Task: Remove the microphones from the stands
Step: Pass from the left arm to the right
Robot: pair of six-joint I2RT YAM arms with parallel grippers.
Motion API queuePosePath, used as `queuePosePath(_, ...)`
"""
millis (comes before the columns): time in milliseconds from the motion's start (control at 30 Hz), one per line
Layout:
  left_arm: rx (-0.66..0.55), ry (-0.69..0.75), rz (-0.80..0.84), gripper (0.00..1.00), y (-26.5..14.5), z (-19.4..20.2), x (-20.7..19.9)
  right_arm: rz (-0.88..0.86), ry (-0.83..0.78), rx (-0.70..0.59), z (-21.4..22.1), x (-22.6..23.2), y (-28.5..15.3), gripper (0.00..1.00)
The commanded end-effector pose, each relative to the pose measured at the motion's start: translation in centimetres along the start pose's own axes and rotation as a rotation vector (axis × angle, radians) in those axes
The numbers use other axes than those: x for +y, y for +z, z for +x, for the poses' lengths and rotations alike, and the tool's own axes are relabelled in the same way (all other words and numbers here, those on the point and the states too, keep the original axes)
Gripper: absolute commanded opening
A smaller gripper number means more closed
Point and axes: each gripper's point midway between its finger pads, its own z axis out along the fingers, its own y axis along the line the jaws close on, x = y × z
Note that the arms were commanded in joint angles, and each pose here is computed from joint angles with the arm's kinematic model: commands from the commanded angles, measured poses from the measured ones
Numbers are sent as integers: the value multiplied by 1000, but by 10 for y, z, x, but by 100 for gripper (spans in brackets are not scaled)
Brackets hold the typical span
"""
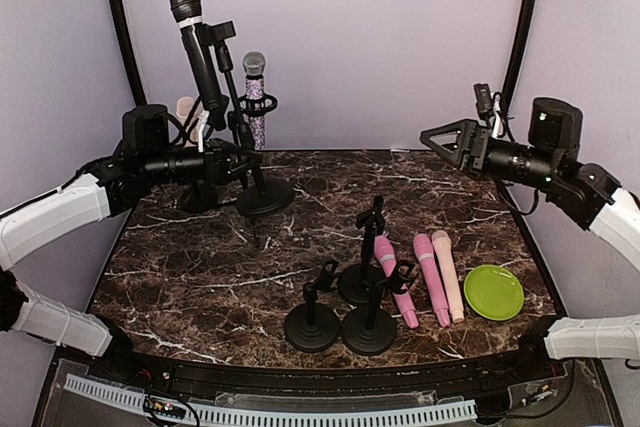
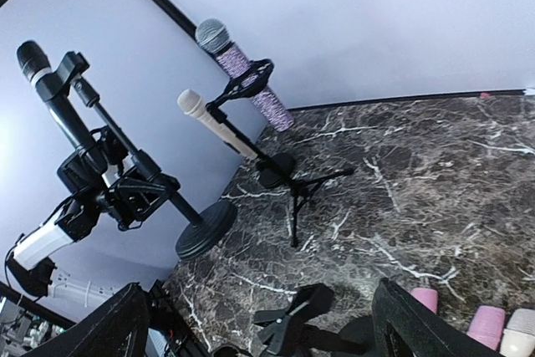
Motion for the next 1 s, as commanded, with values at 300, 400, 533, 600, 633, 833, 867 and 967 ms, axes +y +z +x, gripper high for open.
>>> queuePosePath(300, -96, 170, 499, 0, -29, -28, -94, -443, -154, 7, -2, 152, 64, 91)
queuePosePath(400, -79, 164, 577, 0, -31, -26, -107, -492, -202, 37, 11, 180, 80, 89)
queuePosePath(533, -48, 168, 641, 0, -31, -21, -122, -521, -254, 69, 21, 204, 100, 86)
queuePosePath(600, -26, 157, 673, 0, -30, -16, -128, -527, -262, 77, 23, 211, 109, 83)
queuePosePath(633, -17, 153, 690, 0, -29, -14, -132, -529, -266, 85, 24, 212, 114, 81)
queuePosePath(833, 26, 140, 745, 0, -25, -2, -147, -546, -283, 132, 36, 223, 140, 64)
queuePosePath(867, 26, 142, 746, 0, -24, -2, -147, -547, -286, 144, 39, 225, 142, 62)
queuePosePath(967, 28, 142, 746, 0, -23, -1, -148, -546, -292, 184, 51, 226, 148, 57)
